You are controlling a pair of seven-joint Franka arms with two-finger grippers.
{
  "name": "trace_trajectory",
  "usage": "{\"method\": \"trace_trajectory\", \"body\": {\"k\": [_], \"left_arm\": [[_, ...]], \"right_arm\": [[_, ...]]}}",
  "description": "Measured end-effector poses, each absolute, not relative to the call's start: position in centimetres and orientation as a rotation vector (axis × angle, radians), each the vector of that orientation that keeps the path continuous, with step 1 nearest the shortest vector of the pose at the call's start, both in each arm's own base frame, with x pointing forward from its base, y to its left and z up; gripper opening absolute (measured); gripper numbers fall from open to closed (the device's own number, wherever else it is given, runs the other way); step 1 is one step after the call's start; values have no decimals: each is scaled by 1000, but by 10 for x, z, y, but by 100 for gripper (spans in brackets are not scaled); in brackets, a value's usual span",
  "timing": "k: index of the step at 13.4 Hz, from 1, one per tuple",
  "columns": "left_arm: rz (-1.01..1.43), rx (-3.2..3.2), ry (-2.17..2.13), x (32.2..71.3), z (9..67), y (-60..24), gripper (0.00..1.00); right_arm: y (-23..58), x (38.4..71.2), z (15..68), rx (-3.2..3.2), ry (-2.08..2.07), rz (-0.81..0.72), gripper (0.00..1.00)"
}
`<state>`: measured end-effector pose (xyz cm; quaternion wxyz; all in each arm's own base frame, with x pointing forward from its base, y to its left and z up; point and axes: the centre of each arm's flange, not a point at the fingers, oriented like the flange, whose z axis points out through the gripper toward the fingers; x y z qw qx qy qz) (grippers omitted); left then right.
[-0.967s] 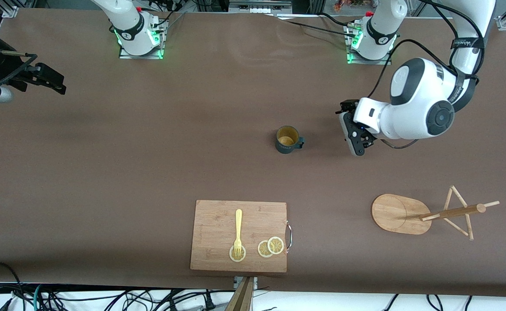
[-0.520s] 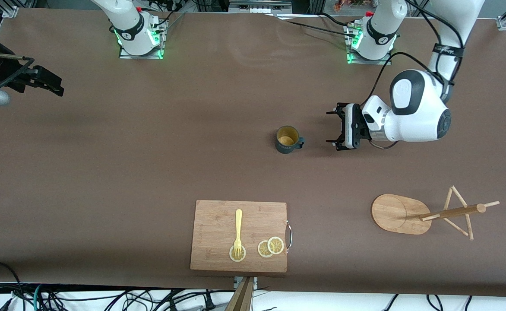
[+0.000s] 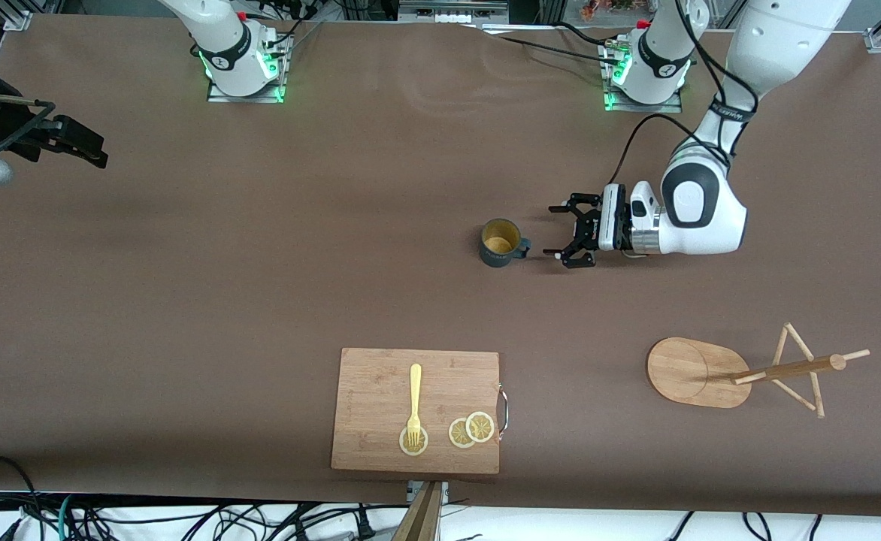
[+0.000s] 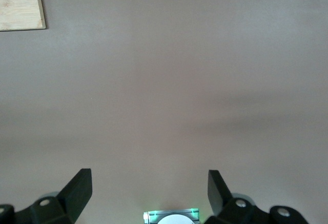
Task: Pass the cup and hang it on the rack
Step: 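Close the left gripper on the mug handle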
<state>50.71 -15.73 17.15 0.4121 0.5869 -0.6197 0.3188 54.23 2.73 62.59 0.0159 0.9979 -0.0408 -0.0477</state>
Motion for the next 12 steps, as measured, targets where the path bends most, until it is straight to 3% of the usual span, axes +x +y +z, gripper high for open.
{"method": "trace_trajectory", "body": {"k": [8,11,12], "left_arm": [[960,1449,-1509,501,111,-158,99],[991,1446,-1485,501,99,-161,88],[995,1443,-1475,502,96,-162,80]], "right_arm": [[27,542,626,3104,-128,-149,100],[27,542,626,3104,-128,-149,100],[27,542,626,3104,-128,-149,100]]}}
